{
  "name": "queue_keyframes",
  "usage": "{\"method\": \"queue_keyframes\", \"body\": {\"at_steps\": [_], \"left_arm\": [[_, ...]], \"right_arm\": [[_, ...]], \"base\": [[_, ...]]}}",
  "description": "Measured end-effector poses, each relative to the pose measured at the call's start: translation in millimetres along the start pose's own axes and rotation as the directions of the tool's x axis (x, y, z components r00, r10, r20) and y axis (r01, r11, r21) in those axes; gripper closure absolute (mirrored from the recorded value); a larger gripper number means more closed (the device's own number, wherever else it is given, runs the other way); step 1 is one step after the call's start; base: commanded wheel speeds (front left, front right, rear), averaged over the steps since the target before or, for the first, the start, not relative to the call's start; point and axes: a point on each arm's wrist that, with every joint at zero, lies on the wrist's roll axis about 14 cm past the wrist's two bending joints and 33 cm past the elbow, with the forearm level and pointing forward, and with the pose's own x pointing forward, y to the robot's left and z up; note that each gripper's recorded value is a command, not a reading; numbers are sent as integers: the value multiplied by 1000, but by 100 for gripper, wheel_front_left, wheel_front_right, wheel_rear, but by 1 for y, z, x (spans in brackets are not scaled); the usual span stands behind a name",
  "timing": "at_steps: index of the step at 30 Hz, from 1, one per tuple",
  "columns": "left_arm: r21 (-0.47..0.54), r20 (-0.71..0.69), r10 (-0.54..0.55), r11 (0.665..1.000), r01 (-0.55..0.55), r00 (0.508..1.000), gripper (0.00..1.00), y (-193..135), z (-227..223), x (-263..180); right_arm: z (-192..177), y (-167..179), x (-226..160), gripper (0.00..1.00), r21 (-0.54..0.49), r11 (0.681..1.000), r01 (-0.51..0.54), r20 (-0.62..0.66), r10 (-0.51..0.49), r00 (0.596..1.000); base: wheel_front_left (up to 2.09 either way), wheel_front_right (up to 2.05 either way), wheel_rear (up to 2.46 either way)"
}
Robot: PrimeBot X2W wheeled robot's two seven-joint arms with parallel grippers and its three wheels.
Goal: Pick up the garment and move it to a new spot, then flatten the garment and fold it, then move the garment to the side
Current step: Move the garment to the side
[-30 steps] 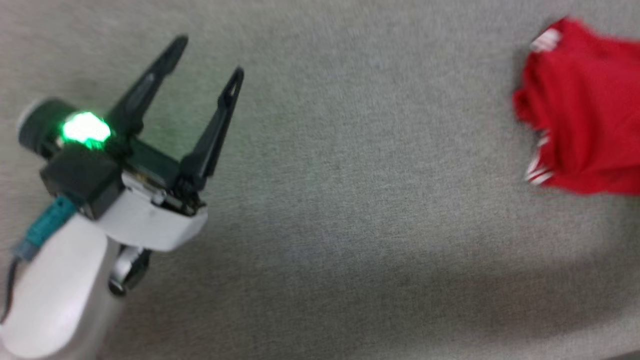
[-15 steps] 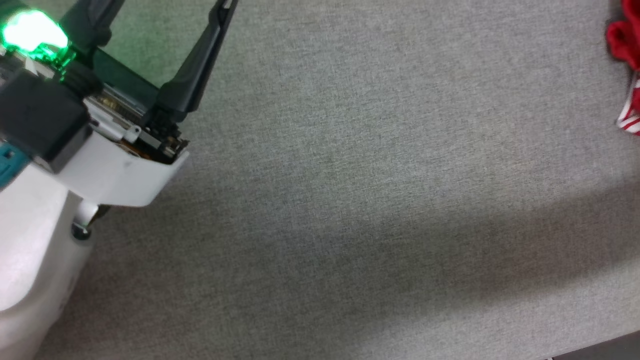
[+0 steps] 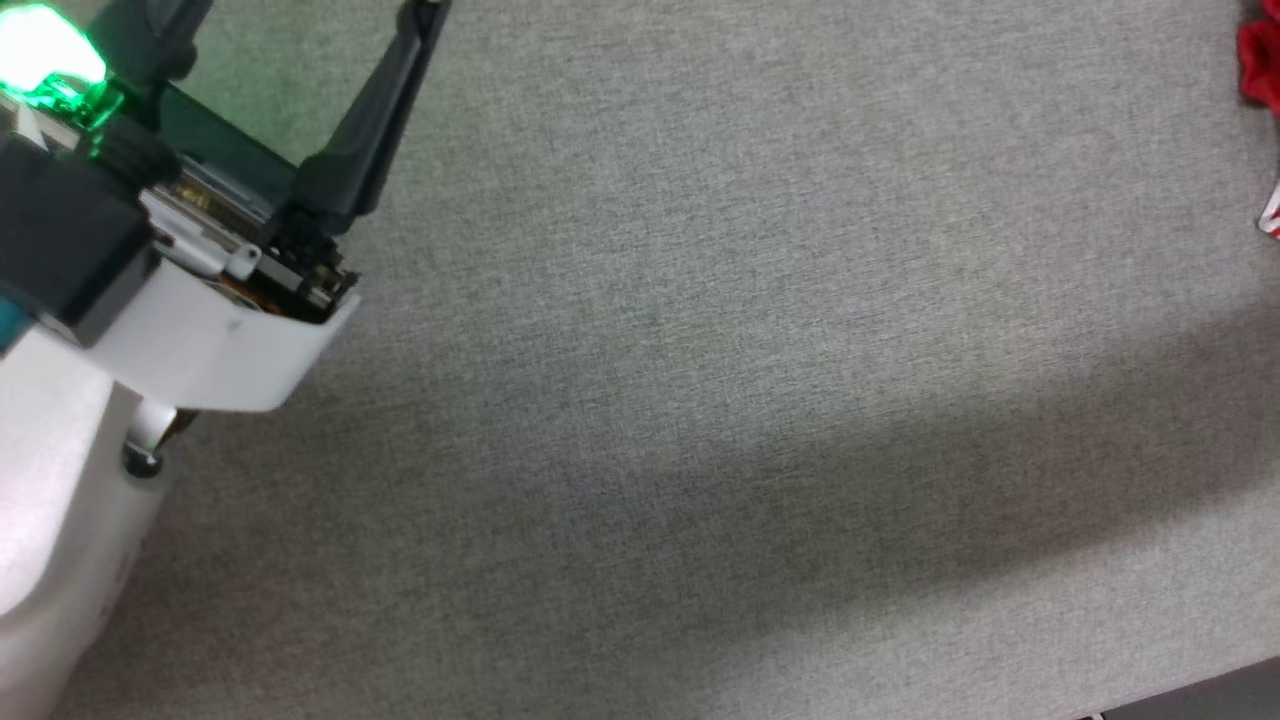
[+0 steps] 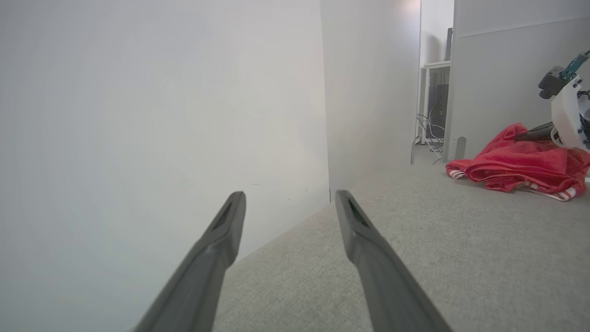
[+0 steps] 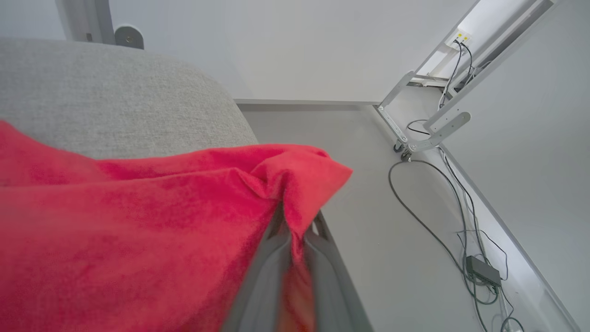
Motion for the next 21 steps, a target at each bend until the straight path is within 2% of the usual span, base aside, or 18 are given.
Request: {"method": "queue_keyframes", "body": {"at_steps": [2, 7, 11, 16, 21], "left_arm": [[-1, 1, 1, 1000, -1, 1000, 0, -1, 2, 0], [0, 0, 22, 1000, -22, 1000, 0, 1, 8, -2], [-16, -11, 54, 998, -55, 998, 0, 0, 13, -8], [-52, -69, 121, 991, -125, 990, 0, -5, 12, -28], [-83, -156, 202, 973, -217, 967, 0, -13, 9, -61]], "right_arm": [[0, 0, -1, 0, -2, 1000, 0, 4, 0, 1000], [1, -3, -6, 0, 7, 1000, 4, 10, -4, 1000], [4, 8, -11, 0, 20, 999, -27, 21, 26, 999], [-3, 44, -28, 0, 0, 992, -129, 22, 129, 991], [-8, 78, -52, 0, -20, 971, -239, 38, 240, 970]], "base": [[0, 0, 0], [0, 0, 0], [0, 0, 0], [0, 0, 0], [0, 0, 0]]}}
